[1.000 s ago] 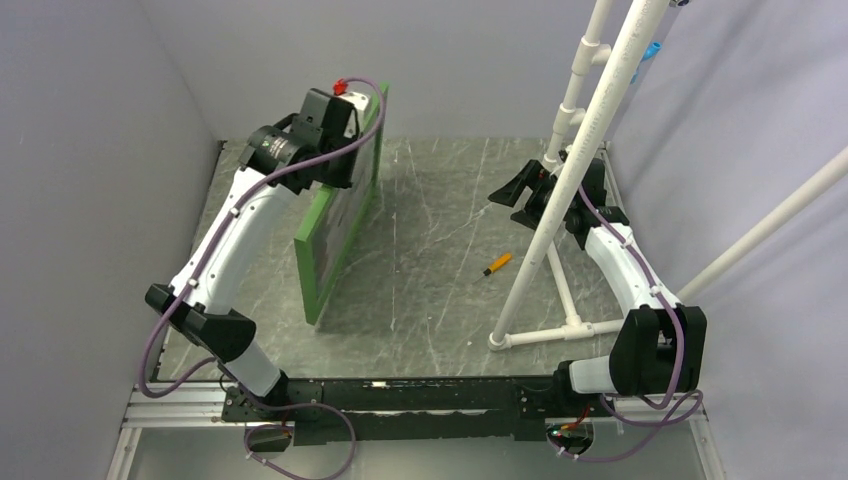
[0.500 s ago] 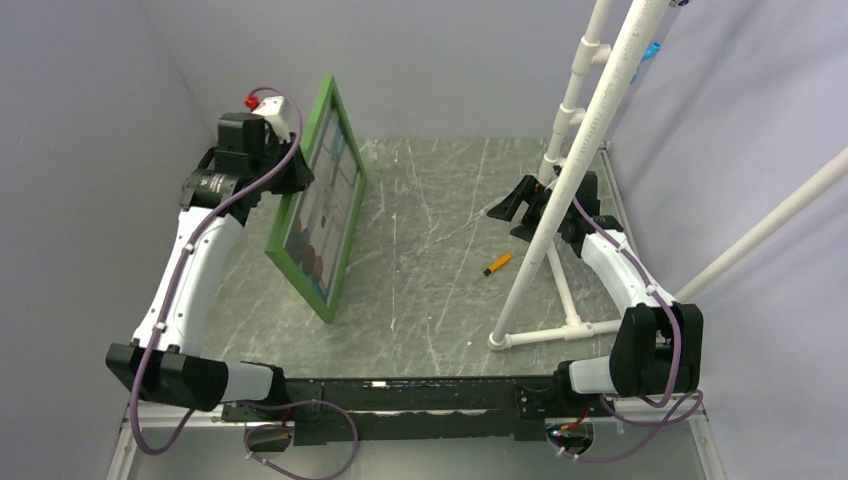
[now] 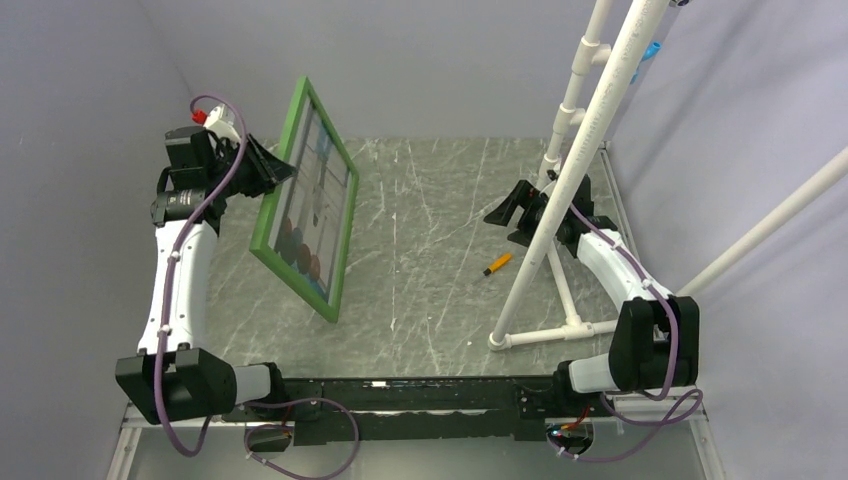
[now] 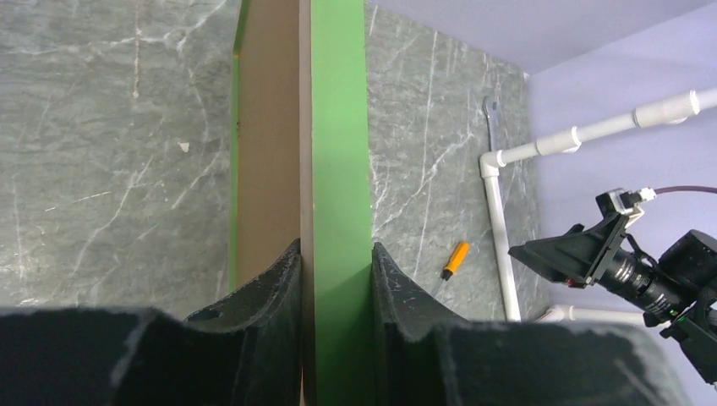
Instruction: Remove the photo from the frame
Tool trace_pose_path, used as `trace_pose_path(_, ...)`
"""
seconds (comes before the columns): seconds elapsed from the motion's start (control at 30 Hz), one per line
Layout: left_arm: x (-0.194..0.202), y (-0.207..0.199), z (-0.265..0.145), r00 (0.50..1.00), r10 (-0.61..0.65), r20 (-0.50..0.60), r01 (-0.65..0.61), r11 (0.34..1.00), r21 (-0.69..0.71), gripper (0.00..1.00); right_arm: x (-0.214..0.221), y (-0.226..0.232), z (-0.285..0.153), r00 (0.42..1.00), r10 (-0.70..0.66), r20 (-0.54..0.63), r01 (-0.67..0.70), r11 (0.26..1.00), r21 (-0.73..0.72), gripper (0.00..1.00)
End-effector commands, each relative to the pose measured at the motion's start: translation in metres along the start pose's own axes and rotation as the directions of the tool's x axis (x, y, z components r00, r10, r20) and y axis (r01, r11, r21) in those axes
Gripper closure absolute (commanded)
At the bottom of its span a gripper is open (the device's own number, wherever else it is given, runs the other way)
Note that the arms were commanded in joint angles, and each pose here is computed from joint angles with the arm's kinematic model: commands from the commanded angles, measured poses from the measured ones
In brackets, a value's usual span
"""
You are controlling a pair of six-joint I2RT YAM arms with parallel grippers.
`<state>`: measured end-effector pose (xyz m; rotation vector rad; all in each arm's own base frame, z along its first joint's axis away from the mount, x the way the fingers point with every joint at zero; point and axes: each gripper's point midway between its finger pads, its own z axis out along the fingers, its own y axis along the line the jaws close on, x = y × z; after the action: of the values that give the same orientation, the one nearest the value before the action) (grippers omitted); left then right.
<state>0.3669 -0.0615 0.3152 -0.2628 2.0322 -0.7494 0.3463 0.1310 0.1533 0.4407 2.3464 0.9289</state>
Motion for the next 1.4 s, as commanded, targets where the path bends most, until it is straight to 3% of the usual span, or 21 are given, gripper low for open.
trace_pose_path(0.0, 0.023, 0.022, 0.014, 0.993, -0.016, -0.113, 0.015, 1.000, -0.005, 1.00, -0.002, -0.001, 0.006, 1.000, -0.026, 0.013, 0.026, 1.000, 0.001, 0.13)
trace_pose_path(0.3, 0.036, 0.080, 0.003, 0.981, 0.075, -0.181, -0.123, 0.955, -0.270, 1.00, 0.001, -0.002, 0.012, 1.000, -0.028, 0.000, 0.028, 1.000, 0.003, 0.13)
trace_pose_path(0.47, 0.062, 0.073, 0.012, 0.978, -0.034, -0.204, 0.008, 0.992, -0.130, 1.00, 0.006, -0.003, 0.017, 0.999, -0.031, -0.017, 0.031, 1.000, 0.005, 0.13)
trace_pose_path(0.73, 0.094, 0.082, 0.006, 0.980, -0.129, -0.152, 0.104, 0.981, -0.162, 1.00, 0.011, -0.007, 0.019, 0.999, -0.038, -0.026, 0.038, 0.999, 0.021, 0.13)
trace_pose_path(0.87, 0.112, 0.081, 0.013, 0.974, -0.181, -0.137, 0.167, 0.981, -0.103, 1.00, 0.012, -0.007, 0.022, 0.999, -0.029, -0.032, 0.030, 0.999, 0.016, 0.13)
trace_pose_path(1.03, 0.138, 0.084, 0.029, 0.960, -0.184, -0.209, 0.179, 0.983, -0.042, 1.00, 0.016, -0.009, 0.027, 0.998, -0.041, -0.042, 0.042, 0.999, 0.025, 0.13)
trace_pose_path(1.17, 0.166, 0.080, 0.050, 0.934, -0.133, -0.332, 0.149, 0.989, 0.023, 1.00, 0.018, -0.010, 0.034, 0.994, -0.089, -0.057, 0.090, 0.996, 0.018, 0.13)
trace_pose_path(1.37, 0.176, 0.087, 0.079, 0.907, -0.115, -0.404, 0.125, 0.992, -0.001, 1.00, 0.031, -0.016, 0.056, 0.976, -0.158, -0.147, 0.155, 0.987, -0.032, 0.13)
